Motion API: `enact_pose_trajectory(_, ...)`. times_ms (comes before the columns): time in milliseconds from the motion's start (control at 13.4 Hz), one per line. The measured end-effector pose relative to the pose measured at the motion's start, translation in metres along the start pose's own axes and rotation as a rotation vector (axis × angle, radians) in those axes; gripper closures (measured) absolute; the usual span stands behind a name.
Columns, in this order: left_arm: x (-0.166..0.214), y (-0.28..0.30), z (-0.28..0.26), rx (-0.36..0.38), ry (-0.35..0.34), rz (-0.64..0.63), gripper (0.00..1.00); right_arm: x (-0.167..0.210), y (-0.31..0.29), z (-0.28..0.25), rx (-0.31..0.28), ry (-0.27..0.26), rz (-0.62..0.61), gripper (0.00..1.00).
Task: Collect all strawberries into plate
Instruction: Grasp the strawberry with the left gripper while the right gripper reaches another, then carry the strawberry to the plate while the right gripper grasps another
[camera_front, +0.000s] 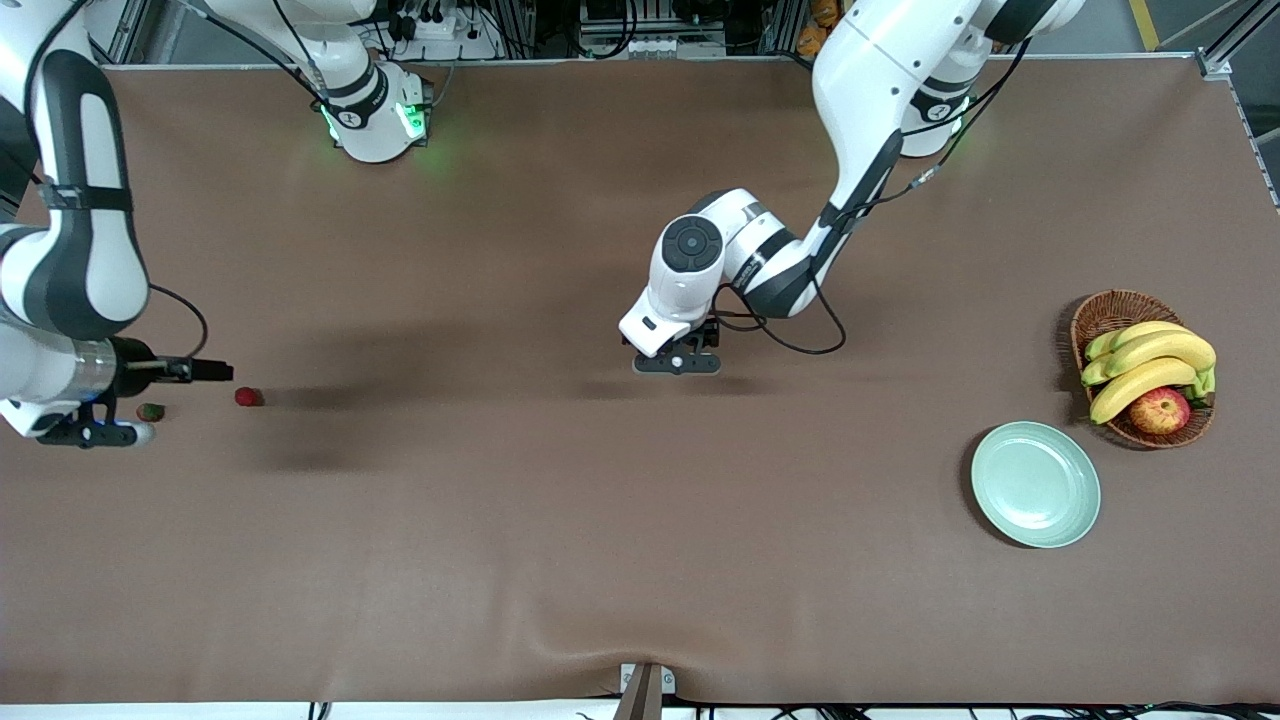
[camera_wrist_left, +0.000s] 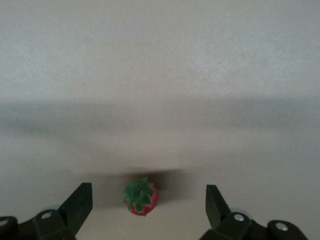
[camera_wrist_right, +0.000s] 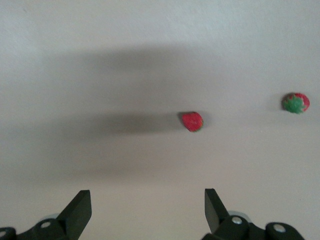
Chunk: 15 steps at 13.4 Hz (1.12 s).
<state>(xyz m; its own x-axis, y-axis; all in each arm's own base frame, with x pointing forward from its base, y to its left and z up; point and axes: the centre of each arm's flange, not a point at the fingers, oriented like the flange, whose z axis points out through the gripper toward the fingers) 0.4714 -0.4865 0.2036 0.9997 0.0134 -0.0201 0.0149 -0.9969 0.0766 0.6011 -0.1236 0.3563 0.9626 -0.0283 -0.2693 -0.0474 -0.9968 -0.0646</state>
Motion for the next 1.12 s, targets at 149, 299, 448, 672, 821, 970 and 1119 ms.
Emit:
enact_pose_trajectory(149,-0.004,0.003,0.006,0.003,-0.005,-0.024,0.0,-0.011,0.006,0.018,0.001,0.028,-0.006,0.0)
enact_pose_trajectory(299,-0.008,0.005,0.009,0.007,-0.009,-0.03,0.0,-0.021,0.008,0.047,-0.007,0.064,-0.014,0.0)
enact_pose_trajectory(448,-0.014,0.006,0.015,0.015,-0.017,-0.024,0.0,-0.025,0.022,0.071,-0.023,0.119,-0.039,0.0)
enact_pose_trajectory(672,-0.016,0.003,0.021,0.025,-0.025,-0.024,0.09,-0.02,0.048,0.097,-0.048,0.179,-0.043,0.0)
enact_pose_trajectory(821,-0.015,0.001,0.021,0.028,-0.024,-0.026,0.17,-0.011,0.053,0.118,-0.063,0.193,-0.04,0.0)
enact_pose_trajectory(970,-0.014,0.0,0.022,0.035,-0.015,-0.016,0.21,-0.003,0.055,0.137,-0.079,0.21,-0.042,0.0)
enact_pose_trajectory(1119,-0.012,-0.002,0.022,0.045,-0.004,-0.004,0.25,0.001,0.056,0.151,-0.083,0.211,-0.041,0.0)
